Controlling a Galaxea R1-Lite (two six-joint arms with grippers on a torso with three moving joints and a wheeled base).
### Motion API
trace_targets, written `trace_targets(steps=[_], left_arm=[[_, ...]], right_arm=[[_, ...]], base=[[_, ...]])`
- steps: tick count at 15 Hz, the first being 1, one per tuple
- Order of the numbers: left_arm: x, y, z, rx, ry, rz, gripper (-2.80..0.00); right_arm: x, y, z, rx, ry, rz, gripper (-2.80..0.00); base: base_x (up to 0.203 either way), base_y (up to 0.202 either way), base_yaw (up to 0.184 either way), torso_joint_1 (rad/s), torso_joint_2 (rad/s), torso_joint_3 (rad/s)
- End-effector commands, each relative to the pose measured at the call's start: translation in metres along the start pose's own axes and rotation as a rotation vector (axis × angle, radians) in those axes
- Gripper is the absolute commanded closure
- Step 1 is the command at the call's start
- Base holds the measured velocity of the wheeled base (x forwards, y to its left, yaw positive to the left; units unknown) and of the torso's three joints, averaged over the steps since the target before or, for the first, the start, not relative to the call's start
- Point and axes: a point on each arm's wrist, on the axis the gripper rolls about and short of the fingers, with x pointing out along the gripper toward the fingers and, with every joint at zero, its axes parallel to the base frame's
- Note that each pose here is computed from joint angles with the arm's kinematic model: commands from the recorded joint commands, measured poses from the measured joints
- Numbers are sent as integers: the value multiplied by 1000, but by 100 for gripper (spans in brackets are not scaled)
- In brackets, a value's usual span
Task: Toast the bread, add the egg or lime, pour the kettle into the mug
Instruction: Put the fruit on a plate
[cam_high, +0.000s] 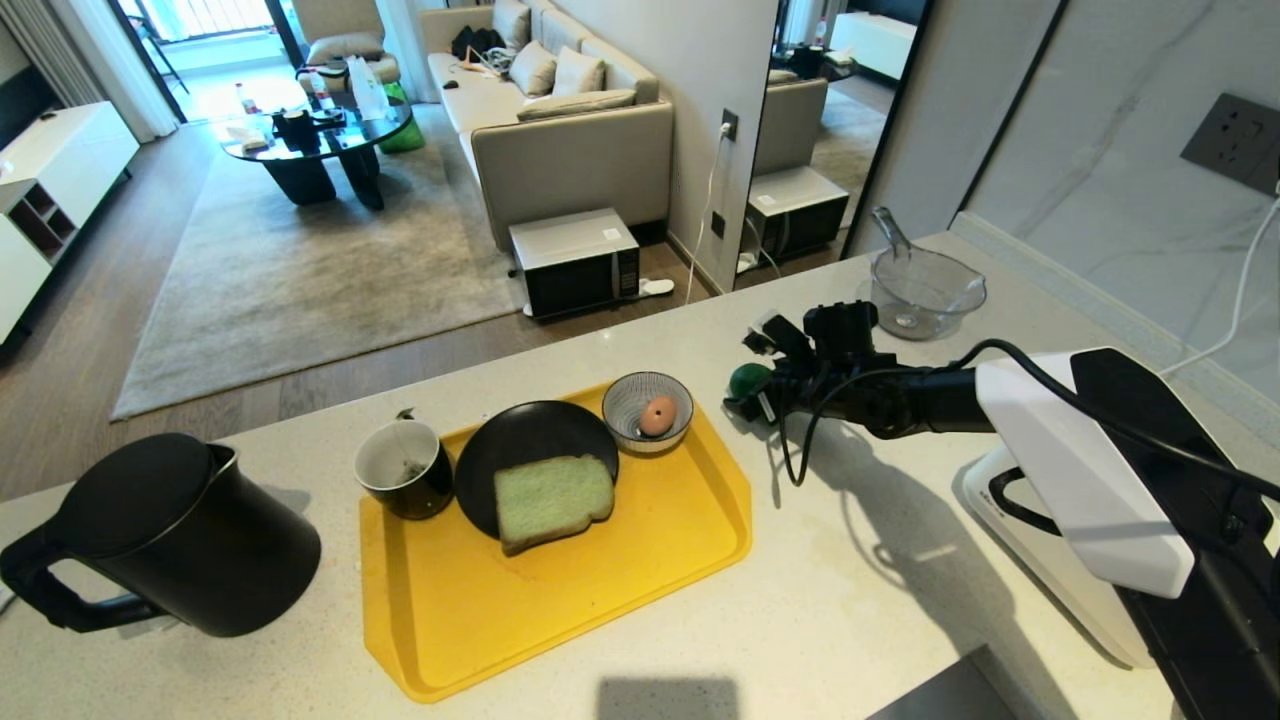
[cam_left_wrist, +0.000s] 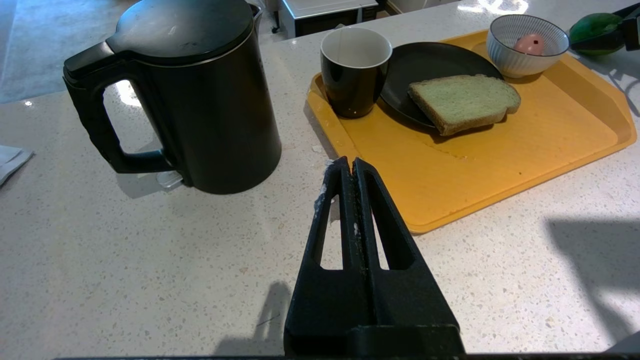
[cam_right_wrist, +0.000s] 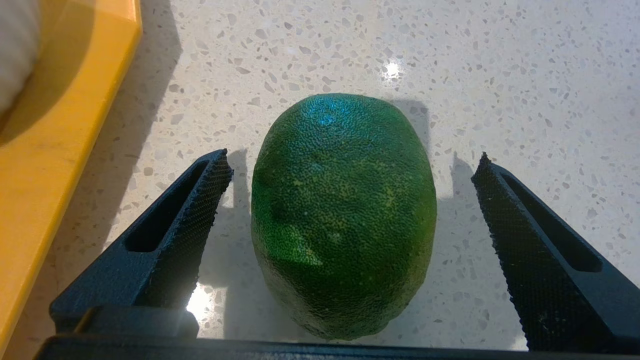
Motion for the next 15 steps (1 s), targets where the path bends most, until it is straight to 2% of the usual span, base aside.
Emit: trace_targets(steps=[1, 3, 4, 13, 15], left_arm=[[1, 0, -4, 0, 12, 0, 0], [1, 0, -4, 0, 12, 0, 0], [1, 0, -4, 0, 12, 0, 0], [1, 0, -4, 0, 12, 2, 0], [1, 0, -4, 0, 12, 2, 0]], right_arm=[[2, 1, -2, -3, 3, 3, -280], [3, 1, -4, -2, 5, 4, -280], [3, 1, -4, -3, 5, 2, 0], [0, -3, 1, -3, -14, 3, 0], [-6, -6, 9, -1, -29, -4, 0]], base=[[0, 0, 0, 0, 0, 0], [0, 0, 0, 0, 0, 0], [0, 0, 0, 0, 0, 0], [0, 0, 0, 0, 0, 0], [0, 0, 0, 0, 0, 0]])
